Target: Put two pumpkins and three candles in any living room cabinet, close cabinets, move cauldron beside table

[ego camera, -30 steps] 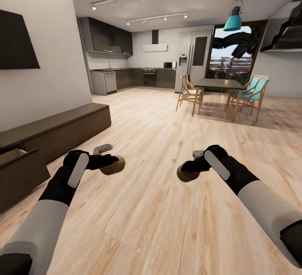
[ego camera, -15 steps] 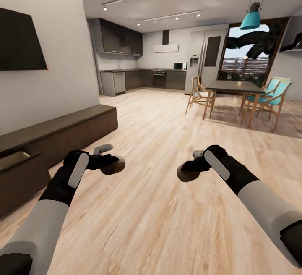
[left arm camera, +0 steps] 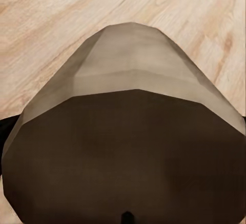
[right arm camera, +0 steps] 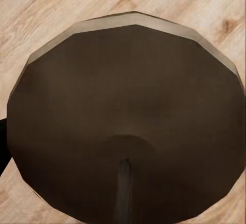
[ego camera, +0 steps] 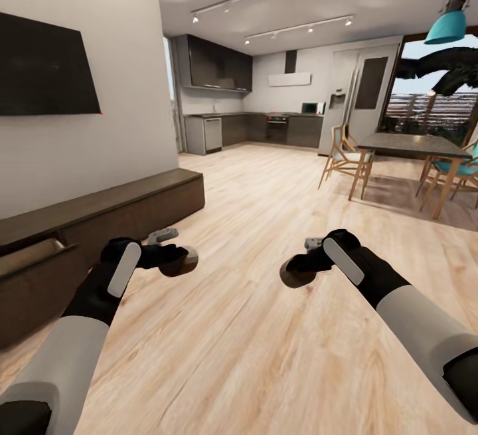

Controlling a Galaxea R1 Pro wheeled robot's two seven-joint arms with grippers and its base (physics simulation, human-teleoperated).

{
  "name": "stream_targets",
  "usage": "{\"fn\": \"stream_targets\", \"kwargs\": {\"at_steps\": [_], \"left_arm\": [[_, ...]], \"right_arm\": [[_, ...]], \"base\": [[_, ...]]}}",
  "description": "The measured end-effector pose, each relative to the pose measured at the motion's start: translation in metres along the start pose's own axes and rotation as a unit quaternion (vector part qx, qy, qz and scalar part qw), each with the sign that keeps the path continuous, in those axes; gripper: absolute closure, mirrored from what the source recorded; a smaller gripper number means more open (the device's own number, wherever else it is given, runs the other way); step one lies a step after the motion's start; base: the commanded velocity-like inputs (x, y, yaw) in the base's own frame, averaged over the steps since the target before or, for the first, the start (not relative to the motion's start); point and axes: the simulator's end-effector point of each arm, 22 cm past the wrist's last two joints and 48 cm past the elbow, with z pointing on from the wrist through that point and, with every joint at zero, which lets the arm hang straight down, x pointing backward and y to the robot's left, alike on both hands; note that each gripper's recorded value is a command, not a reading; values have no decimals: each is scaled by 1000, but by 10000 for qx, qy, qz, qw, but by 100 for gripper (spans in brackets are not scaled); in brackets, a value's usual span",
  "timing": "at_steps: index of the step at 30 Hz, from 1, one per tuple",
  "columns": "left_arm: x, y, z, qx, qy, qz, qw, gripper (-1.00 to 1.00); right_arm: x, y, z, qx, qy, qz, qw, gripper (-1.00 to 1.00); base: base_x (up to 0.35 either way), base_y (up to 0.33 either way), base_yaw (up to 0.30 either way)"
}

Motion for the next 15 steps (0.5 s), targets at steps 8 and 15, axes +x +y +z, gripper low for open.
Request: {"fn": "stream_targets", "kwargs": {"at_steps": [8,15], "left_arm": [[-2,-2,-3,22,-30,-1,10000,100],[3,1,0,-3,49,-28,10000,100]], "right_arm": [[-2,0,-3,10,-31,-10,10000,100],[-2,0,-3,13,-32,-11,10000,100]], "base": [[228,-197,251],[113,-157,281]]}}
